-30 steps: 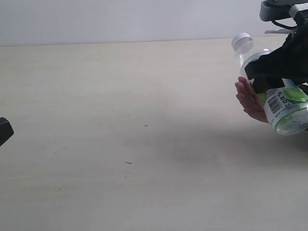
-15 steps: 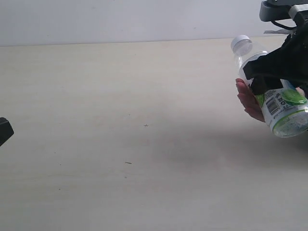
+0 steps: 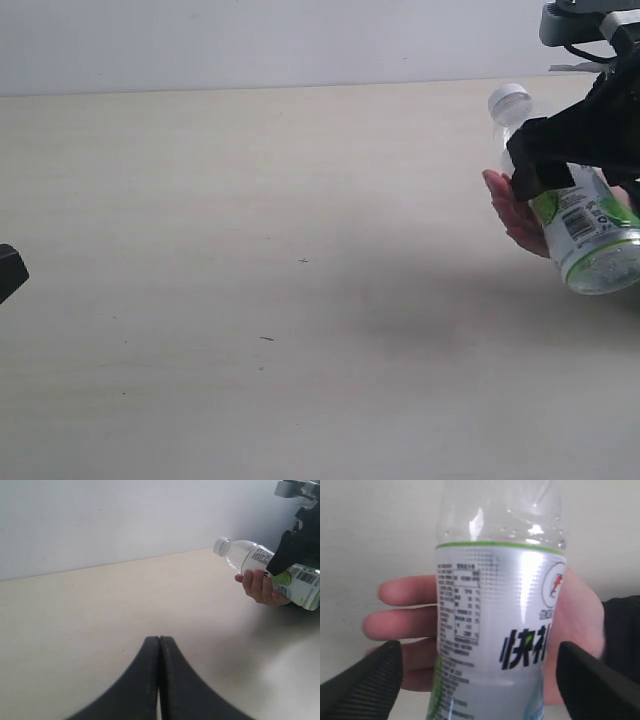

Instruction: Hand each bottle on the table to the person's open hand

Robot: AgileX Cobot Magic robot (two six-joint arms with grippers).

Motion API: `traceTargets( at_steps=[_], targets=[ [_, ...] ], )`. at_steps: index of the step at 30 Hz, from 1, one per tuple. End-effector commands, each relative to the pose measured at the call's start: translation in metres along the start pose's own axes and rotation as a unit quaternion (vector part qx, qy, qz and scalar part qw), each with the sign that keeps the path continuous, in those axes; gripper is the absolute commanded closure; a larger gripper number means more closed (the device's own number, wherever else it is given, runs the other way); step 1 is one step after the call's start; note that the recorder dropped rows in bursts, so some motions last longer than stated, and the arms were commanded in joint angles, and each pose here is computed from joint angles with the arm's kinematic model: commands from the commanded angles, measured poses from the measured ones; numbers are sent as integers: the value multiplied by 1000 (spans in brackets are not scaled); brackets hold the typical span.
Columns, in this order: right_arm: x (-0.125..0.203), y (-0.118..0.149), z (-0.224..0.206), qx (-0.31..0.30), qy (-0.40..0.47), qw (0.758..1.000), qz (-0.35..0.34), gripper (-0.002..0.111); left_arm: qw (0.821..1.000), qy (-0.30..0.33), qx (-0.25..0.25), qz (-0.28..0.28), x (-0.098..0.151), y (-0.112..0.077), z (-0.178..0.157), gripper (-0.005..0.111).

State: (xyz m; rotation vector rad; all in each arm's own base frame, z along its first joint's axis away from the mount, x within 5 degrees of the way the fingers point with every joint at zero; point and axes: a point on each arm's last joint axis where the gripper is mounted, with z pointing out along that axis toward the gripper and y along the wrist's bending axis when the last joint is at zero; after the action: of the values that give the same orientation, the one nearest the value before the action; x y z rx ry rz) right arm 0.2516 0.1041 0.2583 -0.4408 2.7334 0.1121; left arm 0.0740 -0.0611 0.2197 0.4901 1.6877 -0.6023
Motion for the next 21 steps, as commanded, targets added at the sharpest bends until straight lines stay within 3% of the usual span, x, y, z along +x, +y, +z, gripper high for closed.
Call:
traceTargets(
  at_steps=[1, 4, 8, 16, 19, 21],
  targets=[
    [0, 0, -2, 1, -5, 1000, -7, 20, 1000, -3, -1, -1, 0, 0, -1, 107],
    [0, 0, -2, -2, -9, 1000, -10, 13, 1000, -3, -1, -1, 0, 0, -1, 107],
    [1, 1, -17, -6, -35, 999, -12, 14, 1000, -3, -1, -1, 0, 0, -1, 107],
    [22, -2, -95, -15, -169, 985, -12, 14, 1000, -3, -1, -1, 0, 0, -1, 107],
    [33, -2, -116, -20, -199, 980, -10, 19, 1000, -3, -1, -1, 0, 0, -1, 107],
    [41, -2, -127, -26, -215, 976, -8, 29, 1000, -3, -1, -1, 0, 0, -1, 107]
  ],
)
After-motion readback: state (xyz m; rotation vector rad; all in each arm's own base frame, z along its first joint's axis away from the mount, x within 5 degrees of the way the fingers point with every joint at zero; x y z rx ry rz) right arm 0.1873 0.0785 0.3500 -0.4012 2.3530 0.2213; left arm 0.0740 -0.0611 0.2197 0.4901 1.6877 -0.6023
